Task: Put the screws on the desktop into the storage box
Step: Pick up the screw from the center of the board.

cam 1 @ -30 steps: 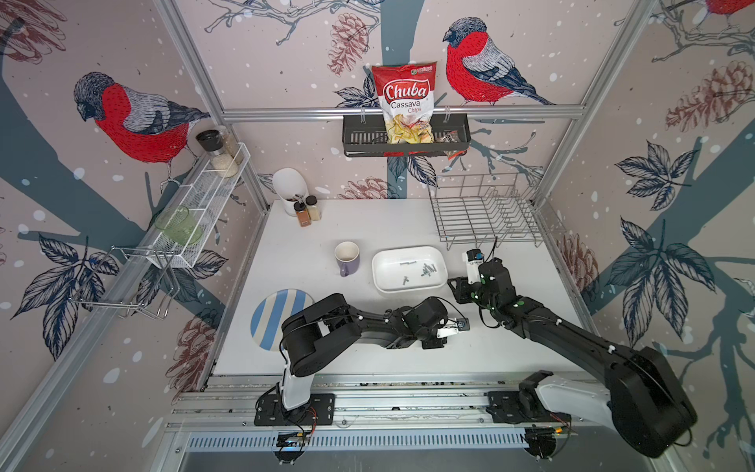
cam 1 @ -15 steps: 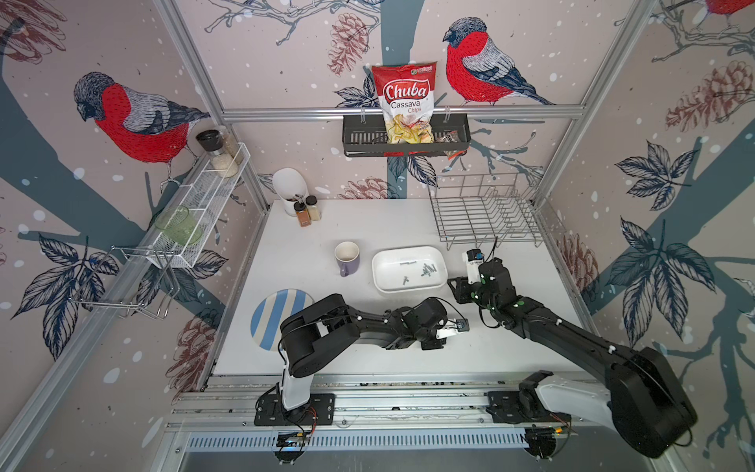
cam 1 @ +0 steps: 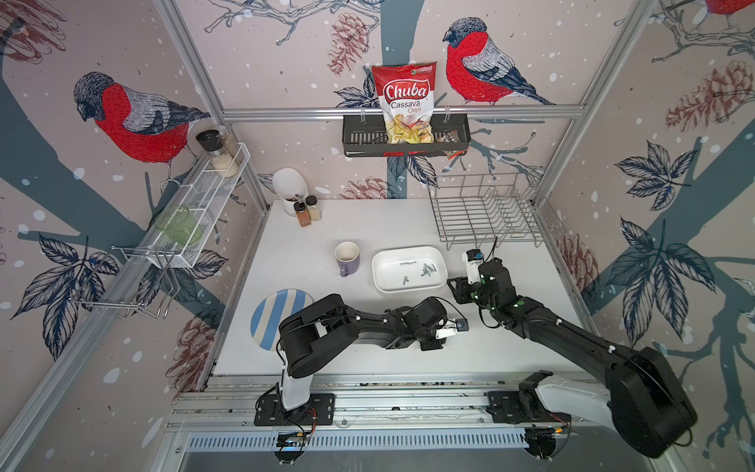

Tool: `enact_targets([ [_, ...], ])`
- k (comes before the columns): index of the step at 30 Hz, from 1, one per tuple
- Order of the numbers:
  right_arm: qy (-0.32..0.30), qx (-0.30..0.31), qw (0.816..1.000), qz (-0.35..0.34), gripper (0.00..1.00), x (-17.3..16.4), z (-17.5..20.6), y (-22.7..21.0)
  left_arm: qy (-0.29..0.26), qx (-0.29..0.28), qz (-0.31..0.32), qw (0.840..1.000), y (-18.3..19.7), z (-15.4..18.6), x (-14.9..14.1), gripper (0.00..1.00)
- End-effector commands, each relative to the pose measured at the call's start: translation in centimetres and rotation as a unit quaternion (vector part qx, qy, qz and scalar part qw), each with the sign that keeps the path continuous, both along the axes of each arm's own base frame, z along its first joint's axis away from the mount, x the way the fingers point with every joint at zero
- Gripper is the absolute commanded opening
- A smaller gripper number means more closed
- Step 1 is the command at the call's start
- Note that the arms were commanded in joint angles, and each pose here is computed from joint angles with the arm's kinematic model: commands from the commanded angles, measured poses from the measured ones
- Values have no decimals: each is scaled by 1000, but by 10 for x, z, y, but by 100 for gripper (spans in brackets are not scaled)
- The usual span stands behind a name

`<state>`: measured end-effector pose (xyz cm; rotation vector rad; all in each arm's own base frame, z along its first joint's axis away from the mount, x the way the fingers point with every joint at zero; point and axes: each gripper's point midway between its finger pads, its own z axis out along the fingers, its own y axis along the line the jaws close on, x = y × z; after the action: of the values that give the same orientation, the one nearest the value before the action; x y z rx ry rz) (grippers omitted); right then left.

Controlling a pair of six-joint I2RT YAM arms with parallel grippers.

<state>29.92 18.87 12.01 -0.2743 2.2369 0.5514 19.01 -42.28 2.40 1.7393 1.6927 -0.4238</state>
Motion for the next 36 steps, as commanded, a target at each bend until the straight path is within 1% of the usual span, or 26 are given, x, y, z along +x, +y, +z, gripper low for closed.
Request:
enact_targets([
  [1,-9,6,1000,1,38,3,6,3,10,21,7,1000,6,-7,0,22],
  [5,-9,7,1000,0,38,3,6,2,13,29,10,999,7,-10,0,16],
  [9,-9,6,1000,-2,38,3,6,2,16,34,13,999,7,-13,1,14],
  [12,-9,5,1000,-5,38,3,6,0,17,36,14,999,7,-13,1,10],
  [13,-10,6,1000,-6,38,4,6,0,18,38,14,999,8,-14,1,6],
  [14,-10,6,1000,-7,38,4,6,-1,19,38,12,999,7,-13,0,4],
  [23,-12,8,1000,-9,38,3,7,-2,23,39,15,999,8,-12,-1,0],
  [26,-13,11,1000,-12,38,4,8,-4,28,34,14,999,7,-9,-2,2],
  [31,-10,11,1000,-13,38,4,6,-5,31,33,13,999,8,-8,-4,13],
  [33,-10,12,1000,-12,38,4,7,-5,32,35,15,999,8,-9,-4,16],
  [36,-11,13,1000,-14,38,4,7,-5,37,37,16,999,9,-10,-5,17],
])
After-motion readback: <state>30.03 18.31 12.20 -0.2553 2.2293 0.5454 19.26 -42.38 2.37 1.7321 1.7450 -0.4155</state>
